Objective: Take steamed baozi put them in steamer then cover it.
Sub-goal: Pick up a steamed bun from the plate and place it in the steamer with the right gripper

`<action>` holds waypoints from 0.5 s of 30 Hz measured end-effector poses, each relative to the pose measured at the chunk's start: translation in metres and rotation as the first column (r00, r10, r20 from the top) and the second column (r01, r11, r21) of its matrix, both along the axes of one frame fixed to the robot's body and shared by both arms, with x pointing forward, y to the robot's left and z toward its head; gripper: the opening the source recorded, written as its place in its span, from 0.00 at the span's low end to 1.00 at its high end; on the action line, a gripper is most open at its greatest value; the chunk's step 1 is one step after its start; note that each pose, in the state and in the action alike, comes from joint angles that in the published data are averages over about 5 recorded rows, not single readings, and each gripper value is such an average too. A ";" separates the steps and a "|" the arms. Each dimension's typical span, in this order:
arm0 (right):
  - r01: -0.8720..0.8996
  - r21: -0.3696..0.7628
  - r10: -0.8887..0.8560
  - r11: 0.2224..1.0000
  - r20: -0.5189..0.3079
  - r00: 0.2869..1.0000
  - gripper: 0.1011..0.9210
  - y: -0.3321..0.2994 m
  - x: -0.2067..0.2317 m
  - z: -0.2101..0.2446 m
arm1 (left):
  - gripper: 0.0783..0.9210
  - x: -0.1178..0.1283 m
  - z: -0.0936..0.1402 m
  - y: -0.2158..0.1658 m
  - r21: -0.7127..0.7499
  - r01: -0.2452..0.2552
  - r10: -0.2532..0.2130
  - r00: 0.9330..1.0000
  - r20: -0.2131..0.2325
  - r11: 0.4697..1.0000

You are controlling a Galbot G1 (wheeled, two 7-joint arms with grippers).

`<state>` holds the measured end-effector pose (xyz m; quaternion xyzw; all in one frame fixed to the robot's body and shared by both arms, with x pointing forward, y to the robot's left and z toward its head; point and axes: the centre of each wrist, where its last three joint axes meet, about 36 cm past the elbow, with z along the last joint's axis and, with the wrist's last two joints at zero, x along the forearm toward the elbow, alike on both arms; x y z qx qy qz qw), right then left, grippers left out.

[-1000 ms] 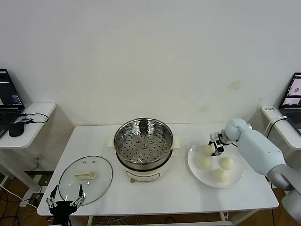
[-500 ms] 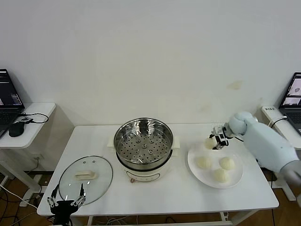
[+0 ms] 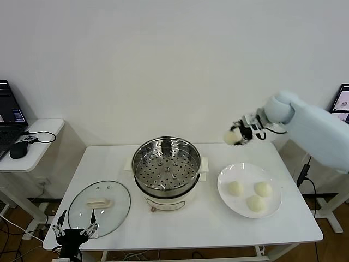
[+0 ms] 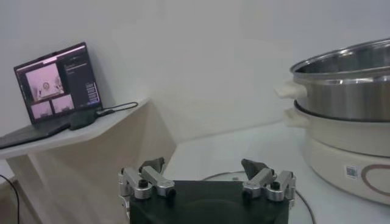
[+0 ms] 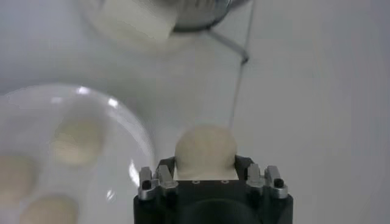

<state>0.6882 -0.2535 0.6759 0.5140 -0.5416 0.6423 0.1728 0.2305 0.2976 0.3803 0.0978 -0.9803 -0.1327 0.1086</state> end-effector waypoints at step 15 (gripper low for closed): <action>-0.373 -0.131 0.378 0.919 0.012 0.926 0.62 0.152 0.011 -0.020 | 0.88 0.006 0.004 0.005 -0.007 -0.023 0.023 1.000 0.018 1.000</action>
